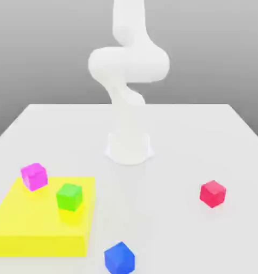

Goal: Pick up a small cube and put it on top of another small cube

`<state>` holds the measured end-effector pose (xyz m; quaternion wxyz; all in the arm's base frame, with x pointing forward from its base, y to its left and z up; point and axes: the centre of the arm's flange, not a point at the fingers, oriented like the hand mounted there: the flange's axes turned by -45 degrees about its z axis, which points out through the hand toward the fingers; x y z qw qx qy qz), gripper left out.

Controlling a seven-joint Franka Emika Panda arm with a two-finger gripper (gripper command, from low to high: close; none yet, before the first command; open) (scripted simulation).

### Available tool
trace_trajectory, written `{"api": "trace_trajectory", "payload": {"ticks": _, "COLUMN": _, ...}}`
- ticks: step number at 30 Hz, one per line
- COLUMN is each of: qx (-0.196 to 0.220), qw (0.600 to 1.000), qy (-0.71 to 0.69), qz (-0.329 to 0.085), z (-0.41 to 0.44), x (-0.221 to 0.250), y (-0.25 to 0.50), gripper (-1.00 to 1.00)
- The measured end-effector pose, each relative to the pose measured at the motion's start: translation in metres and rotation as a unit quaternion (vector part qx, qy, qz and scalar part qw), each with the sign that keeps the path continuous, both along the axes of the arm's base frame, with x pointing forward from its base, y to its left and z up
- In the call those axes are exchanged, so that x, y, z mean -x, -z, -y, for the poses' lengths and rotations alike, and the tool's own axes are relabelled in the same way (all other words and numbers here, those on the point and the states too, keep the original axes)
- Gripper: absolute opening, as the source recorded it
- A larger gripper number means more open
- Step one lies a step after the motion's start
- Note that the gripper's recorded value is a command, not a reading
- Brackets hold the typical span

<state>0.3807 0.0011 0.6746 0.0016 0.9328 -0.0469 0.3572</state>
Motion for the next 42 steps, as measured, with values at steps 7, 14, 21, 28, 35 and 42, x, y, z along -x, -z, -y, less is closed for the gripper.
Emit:
{"api": "trace_trajectory", "payload": {"ticks": 7, "qx": -0.036, "qw": 0.989, "qy": 0.107, "qz": -0.092, "z": 0.007, "x": -0.077, "y": 0.118, "gripper": 0.00}}
{"api": "trace_trajectory", "payload": {"ticks": 14, "qx": -0.075, "qw": 0.959, "qy": 0.207, "qz": -0.176, "z": 0.019, "x": -0.117, "y": 0.248, "gripper": 0.00}}
{"api": "trace_trajectory", "payload": {"ticks": 21, "qx": -0.120, "qw": 0.911, "qy": 0.303, "qz": -0.254, "z": 0.028, "x": -0.120, "y": 0.379, "gripper": 0.00}}
{"api": "trace_trajectory", "payload": {"ticks": 28, "qx": -0.161, "qw": 0.857, "qy": 0.374, "qz": -0.316, "z": 0.022, "x": -0.100, "y": 0.494, "gripper": 0.00}}
{"api": "trace_trajectory", "payload": {"ticks": 35, "qx": -0.162, "qw": 0.855, "qy": 0.377, "qz": -0.318, "z": 0.021, "x": -0.098, "y": 0.543, "gripper": -1.00}}
{"api": "trace_trajectory", "payload": {"ticks": 42, "qx": -0.163, "qw": 0.855, "qy": 0.377, "qz": -0.317, "z": 0.022, "x": -0.099, "y": 0.512, "gripper": -1.00}}
